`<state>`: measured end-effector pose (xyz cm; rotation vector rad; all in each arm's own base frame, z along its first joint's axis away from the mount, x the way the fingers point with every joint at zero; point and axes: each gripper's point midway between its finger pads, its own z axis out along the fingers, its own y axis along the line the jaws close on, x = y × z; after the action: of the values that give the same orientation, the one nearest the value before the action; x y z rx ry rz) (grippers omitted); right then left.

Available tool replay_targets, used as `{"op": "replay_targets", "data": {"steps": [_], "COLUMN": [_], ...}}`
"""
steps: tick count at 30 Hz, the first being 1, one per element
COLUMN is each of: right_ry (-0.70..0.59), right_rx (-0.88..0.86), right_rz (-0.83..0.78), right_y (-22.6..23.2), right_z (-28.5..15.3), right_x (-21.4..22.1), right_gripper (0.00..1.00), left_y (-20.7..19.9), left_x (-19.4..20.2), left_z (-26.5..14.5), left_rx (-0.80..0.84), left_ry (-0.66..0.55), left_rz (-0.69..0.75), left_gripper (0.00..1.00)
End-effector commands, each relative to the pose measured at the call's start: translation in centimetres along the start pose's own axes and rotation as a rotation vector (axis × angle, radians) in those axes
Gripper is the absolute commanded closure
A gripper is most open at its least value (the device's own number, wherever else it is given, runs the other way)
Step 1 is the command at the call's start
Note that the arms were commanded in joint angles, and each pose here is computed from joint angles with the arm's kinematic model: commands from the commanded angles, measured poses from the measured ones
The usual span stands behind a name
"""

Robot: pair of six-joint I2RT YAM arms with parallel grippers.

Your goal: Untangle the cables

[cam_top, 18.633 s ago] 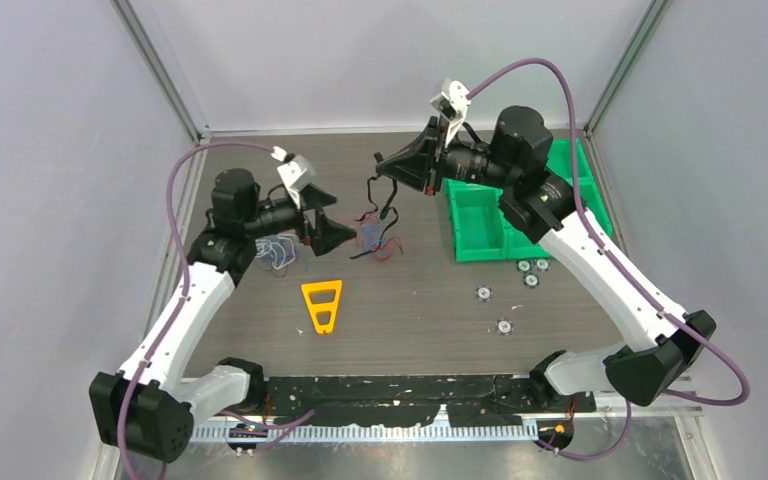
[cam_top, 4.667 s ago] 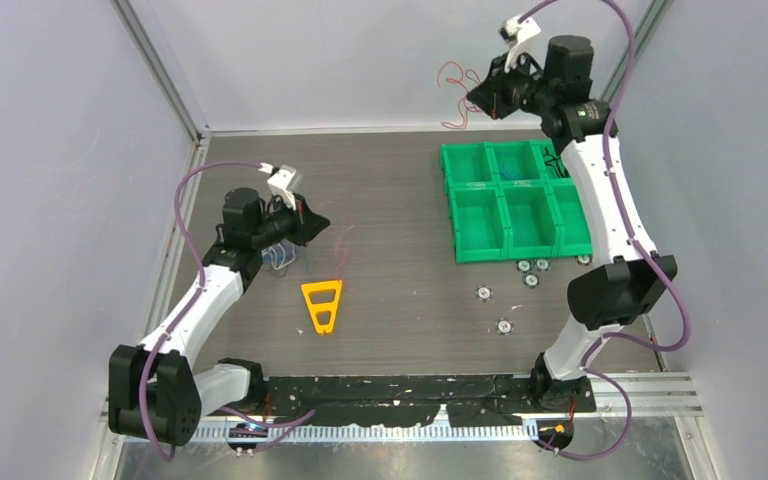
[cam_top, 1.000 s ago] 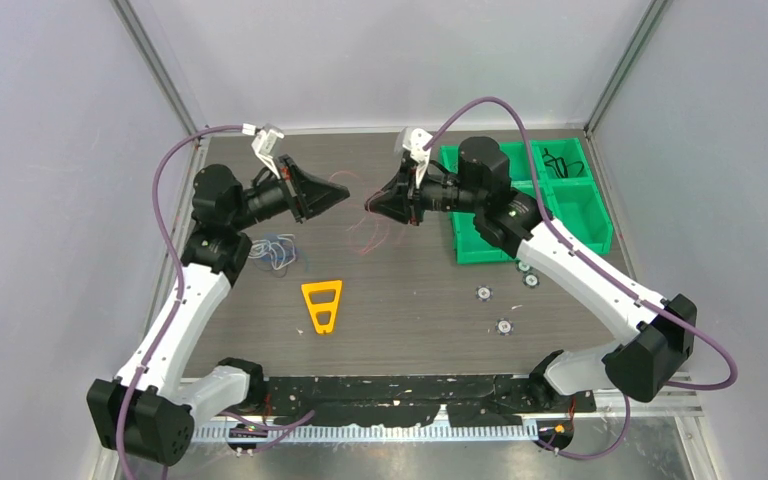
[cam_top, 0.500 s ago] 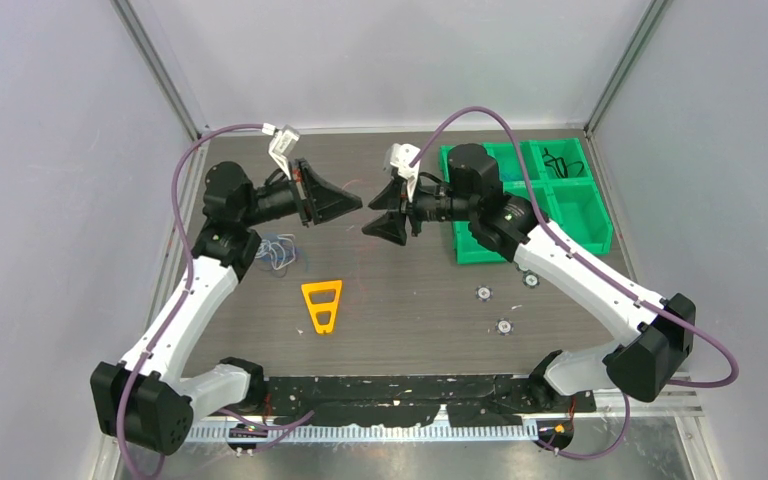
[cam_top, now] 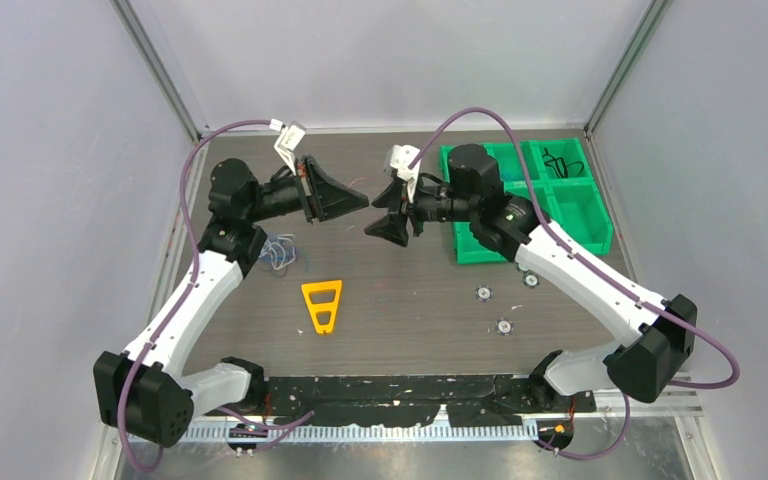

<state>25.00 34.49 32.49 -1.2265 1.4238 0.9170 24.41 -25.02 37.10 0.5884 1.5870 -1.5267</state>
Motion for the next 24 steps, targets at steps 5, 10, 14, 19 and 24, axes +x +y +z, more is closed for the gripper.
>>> {"op": "replay_targets", "data": {"steps": [5,10,14,19,24], "right_ry": [-0.051,-0.042,-0.019,-0.094,-0.131], "right_rx": [0.063,0.139,0.192,0.106,0.027], "right_rz": [-0.065,-0.073,-0.048,-0.026,0.007], "right_y": [1.0,0.3,-1.0,-0.1,0.5], "right_z": [-3.4,-4.4,-4.7,-3.3,-1.2], "right_x": [-2.9,-2.4,-2.4,-3.2,-3.5], "right_gripper": [0.18,0.04,0.05,0.05,0.01], "left_y": [-1.2,-1.6,-2.1,-2.3,-2.3], "left_x": [-2.1,-1.8,-1.9,-1.8,-2.3], "left_z": [0.2,0.3,0.2,0.4,0.7], "left_rx": [0.032,0.068,0.082,0.092,0.094], "left_ry": [-0.033,-0.027,-0.027,-0.024,-0.030], "left_rz": [0.047,0.027,0.025,0.021,0.015], "left_gripper": [1.00,1.00,1.00,1.00,1.00]}}
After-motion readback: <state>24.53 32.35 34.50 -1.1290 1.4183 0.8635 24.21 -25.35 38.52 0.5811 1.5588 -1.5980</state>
